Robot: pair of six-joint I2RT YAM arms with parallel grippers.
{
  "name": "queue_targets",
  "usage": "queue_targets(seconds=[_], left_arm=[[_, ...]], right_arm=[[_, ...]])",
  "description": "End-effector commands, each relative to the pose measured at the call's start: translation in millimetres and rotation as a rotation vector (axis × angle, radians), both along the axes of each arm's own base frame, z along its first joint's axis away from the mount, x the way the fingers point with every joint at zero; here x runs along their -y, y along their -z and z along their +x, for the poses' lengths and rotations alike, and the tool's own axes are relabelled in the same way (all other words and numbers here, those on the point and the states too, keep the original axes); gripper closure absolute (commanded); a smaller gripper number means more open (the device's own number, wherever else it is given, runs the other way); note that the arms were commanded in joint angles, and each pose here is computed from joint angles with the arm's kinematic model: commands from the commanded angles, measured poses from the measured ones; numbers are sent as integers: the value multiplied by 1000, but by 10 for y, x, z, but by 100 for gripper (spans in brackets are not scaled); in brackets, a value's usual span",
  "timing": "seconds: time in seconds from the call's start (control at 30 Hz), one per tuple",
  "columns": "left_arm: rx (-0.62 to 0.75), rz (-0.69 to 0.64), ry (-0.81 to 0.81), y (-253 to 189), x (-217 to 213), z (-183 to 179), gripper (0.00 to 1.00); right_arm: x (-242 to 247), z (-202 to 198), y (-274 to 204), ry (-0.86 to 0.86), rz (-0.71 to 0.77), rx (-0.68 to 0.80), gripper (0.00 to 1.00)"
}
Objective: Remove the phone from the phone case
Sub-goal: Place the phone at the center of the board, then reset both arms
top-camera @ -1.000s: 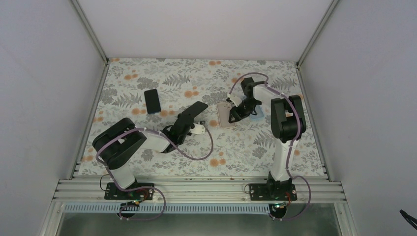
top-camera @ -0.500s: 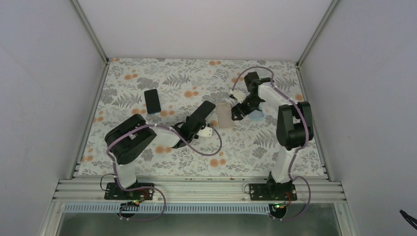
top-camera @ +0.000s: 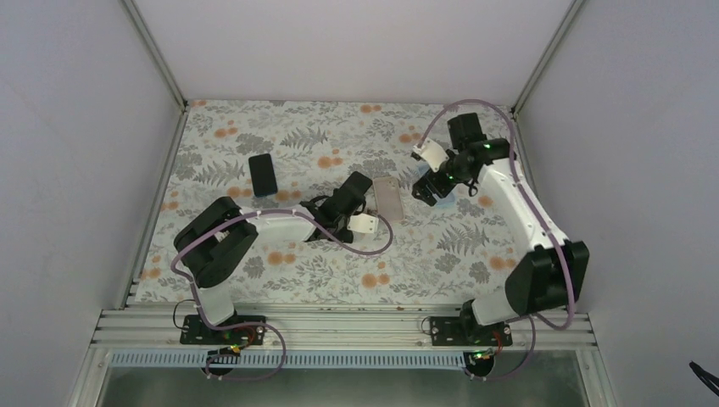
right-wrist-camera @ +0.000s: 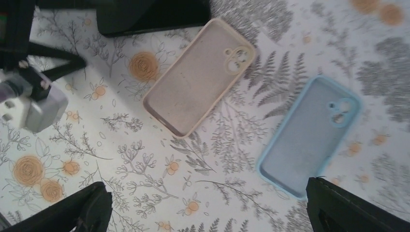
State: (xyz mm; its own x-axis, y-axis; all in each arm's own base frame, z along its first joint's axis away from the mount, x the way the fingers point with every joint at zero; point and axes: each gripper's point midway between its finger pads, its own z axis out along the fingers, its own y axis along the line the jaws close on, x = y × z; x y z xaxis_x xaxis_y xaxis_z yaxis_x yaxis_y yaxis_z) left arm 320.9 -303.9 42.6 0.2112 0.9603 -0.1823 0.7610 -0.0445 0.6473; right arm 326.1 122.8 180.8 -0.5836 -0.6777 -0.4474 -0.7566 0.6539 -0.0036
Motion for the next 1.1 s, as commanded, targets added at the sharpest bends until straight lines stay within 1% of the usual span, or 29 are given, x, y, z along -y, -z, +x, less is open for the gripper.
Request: queue_targets(seconds=[0.0, 0.13, 0.23, 0.37, 0.47, 0.53, 0.63, 0.8, 0.83, 0.87, 0.93, 1.03, 1.07], left_arm=[[-600, 228, 70, 618, -500, -1189, 0], [-739, 199, 61, 305, -432, -1350, 0], [-777, 116, 48, -46, -340, -1306, 0], [-786, -89, 19, -722, -227, -1006, 0], [-774, -286, 20, -1316, -255, -737, 0], [-737, -391, -15, -1595, -424, -515, 0], [-666, -530, -93, -1910, -786, -192, 0], [-489, -699, -339, -2164, -1613, 344, 0], [-428, -742, -398, -2236, -1840, 462, 0], [-375, -791, -483, -2289, -2155, 563, 0], [-260, -869, -636, -2369, -2709, 693, 0], [-110, -961, -830, -2404, -3484, 689, 0], [-74, -986, -873, -2401, -3660, 650, 0]], right_arm=[[253, 64, -313, 62, -19, 146, 0], [696, 298, -583, 225, 4, 263, 0], [1228, 469, -768, 383, 48, 337, 0], [1711, 588, -743, 521, 110, 339, 0], [1809, 613, -554, 564, 146, 307, 0], [1808, 628, -446, 576, 163, 301, 0], [1790, 649, -362, 591, 193, 305, 0], [1858, 731, -344, 658, 218, 380, 0], [1892, 742, -334, 678, 214, 396, 0], [1925, 748, -329, 698, 207, 412, 0], [2000, 749, -317, 730, 182, 445, 0], [2116, 745, -307, 786, 146, 491, 0], [2145, 745, -301, 801, 139, 500, 0]])
